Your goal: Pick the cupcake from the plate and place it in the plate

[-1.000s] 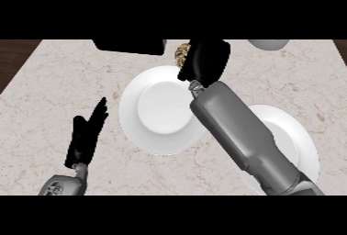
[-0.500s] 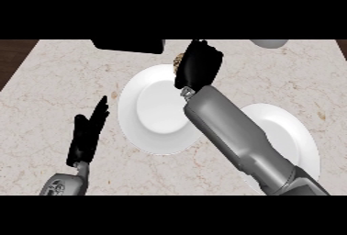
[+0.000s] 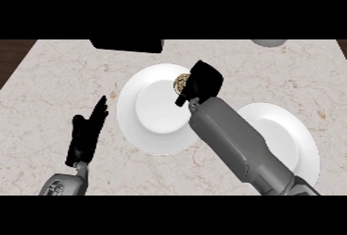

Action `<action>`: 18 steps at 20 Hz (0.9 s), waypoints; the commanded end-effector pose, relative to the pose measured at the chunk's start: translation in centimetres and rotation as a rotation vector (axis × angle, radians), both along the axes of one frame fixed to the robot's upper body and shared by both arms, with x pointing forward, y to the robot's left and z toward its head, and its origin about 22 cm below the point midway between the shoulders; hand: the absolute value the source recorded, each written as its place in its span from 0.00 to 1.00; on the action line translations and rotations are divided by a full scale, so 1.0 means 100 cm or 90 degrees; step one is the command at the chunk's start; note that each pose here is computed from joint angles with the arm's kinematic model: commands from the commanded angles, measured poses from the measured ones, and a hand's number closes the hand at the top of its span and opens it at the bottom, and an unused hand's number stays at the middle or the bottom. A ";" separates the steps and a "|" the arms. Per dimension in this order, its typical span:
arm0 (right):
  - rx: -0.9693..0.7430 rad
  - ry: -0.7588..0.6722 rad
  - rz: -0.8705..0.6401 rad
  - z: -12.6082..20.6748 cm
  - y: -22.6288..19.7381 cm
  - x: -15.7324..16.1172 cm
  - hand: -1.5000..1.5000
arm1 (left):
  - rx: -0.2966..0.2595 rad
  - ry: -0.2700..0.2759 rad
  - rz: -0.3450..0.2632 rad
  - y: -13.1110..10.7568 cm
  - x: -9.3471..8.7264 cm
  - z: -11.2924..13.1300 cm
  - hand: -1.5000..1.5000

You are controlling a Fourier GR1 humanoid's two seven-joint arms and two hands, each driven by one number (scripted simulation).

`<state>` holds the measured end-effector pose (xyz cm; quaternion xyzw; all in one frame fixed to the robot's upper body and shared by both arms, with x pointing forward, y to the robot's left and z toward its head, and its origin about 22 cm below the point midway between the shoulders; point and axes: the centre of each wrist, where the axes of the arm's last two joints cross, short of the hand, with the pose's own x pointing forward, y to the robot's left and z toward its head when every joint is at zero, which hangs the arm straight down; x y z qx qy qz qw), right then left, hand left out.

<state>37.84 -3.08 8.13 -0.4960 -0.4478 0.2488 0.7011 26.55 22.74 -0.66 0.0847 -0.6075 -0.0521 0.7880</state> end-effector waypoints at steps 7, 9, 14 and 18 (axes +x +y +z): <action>0.154 -0.074 0.043 -0.007 0.031 -0.032 0.00 | 0.001 0.003 0.011 0.005 0.001 0.003 0.50; 0.229 -0.168 0.055 0.007 0.028 -0.030 0.00 | -0.005 0.007 0.032 0.010 -0.001 -0.004 0.50; 0.357 -0.330 0.020 0.023 0.024 -0.031 0.00 | 0.003 0.009 0.039 0.017 -0.001 0.001 0.50; 0.424 -0.359 0.018 -0.005 0.024 -0.060 0.00 | 0.000 0.001 0.057 0.014 0.000 -0.004 0.50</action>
